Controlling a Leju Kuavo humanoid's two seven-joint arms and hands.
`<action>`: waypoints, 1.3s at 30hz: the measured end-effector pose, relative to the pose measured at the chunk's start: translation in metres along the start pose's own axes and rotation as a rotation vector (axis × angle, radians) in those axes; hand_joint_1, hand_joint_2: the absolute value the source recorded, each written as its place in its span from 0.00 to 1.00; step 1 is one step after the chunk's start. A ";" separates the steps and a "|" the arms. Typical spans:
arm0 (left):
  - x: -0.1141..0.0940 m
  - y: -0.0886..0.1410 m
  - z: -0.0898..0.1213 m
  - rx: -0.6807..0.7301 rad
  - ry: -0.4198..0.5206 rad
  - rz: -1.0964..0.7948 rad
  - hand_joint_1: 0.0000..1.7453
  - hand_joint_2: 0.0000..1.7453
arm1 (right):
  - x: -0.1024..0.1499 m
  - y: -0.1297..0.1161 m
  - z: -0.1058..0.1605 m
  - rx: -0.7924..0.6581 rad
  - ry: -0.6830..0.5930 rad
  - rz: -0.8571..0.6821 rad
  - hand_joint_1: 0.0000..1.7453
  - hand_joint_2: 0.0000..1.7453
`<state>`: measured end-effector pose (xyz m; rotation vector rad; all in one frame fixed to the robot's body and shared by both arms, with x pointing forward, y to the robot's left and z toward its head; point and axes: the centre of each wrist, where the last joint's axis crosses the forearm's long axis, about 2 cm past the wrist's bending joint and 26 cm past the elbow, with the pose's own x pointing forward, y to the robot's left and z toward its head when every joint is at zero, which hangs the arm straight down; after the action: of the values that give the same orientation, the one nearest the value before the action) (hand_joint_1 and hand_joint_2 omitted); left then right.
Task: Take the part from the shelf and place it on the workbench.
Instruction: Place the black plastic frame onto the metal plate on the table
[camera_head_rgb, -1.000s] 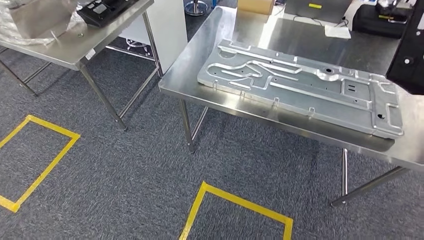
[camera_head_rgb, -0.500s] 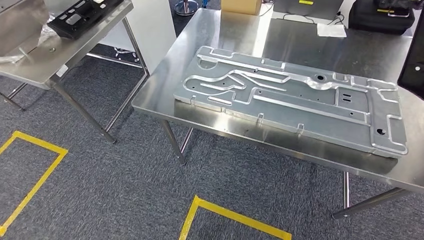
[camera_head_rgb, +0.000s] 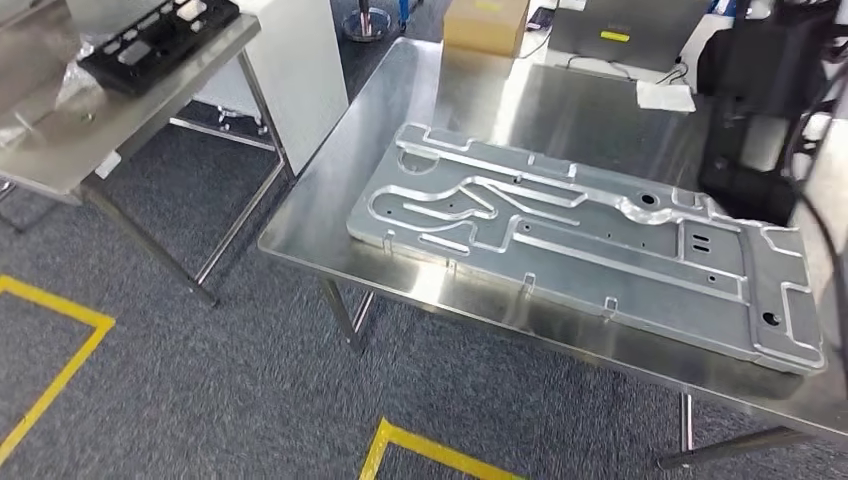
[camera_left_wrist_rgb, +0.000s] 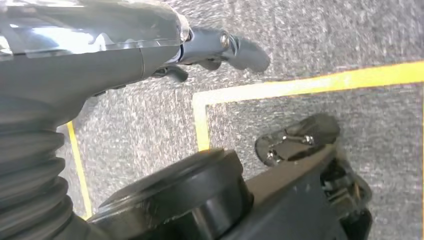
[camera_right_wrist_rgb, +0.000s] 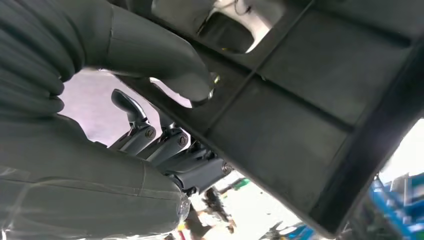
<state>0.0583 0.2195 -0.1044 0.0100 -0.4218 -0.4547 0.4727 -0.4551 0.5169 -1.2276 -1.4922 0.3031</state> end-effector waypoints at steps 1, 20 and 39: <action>0.000 0.000 0.000 0.003 -0.005 -0.004 0.00 1.00 | 0.002 0.019 0.004 0.023 -0.008 0.013 1.00 1.00; 0.005 0.004 -0.001 0.049 -0.005 -0.003 0.00 1.00 | 0.078 0.076 0.028 0.129 -0.100 0.065 1.00 1.00; 0.000 0.001 0.000 0.028 0.001 -0.011 0.00 1.00 | 0.080 0.080 0.029 0.161 -0.105 0.075 1.00 1.00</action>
<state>0.0592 0.2203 -0.1043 0.0396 -0.4270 -0.4594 0.5026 -0.3449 0.4927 -1.1549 -1.4832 0.5347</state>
